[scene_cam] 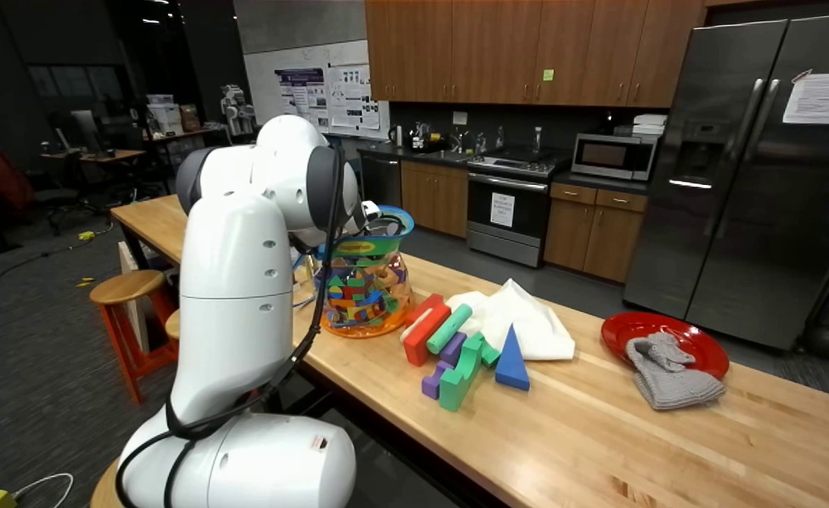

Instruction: Remove the yellow rectangle plush toy from the bag and put it on the countertop

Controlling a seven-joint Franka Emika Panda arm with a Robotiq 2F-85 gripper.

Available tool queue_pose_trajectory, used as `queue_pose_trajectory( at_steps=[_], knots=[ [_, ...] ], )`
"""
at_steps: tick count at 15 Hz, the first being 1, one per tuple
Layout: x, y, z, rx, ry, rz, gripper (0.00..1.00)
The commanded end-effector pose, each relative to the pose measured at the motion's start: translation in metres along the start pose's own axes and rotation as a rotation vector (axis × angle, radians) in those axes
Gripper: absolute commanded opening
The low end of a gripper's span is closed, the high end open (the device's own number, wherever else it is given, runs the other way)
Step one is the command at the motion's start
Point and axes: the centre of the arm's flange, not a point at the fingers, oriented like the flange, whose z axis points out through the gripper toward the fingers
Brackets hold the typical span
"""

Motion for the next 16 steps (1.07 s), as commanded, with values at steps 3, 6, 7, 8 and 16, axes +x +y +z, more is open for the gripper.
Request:
queue_pose_trajectory(
  at_steps=[3, 6, 7, 8, 16],
  knots=[
    [-0.005, 0.010, -0.001, 0.012, -0.012, -0.017, 0.42],
    [-0.003, 0.017, -0.009, 0.018, -0.022, -0.038, 0.37],
    [-0.002, 0.020, -0.012, 0.014, -0.022, -0.046, 0.36],
    [-0.001, 0.023, -0.015, 0.011, -0.020, -0.054, 0.34],
    [0.008, 0.045, -0.039, -0.014, -0.006, -0.088, 0.12]
  ],
)
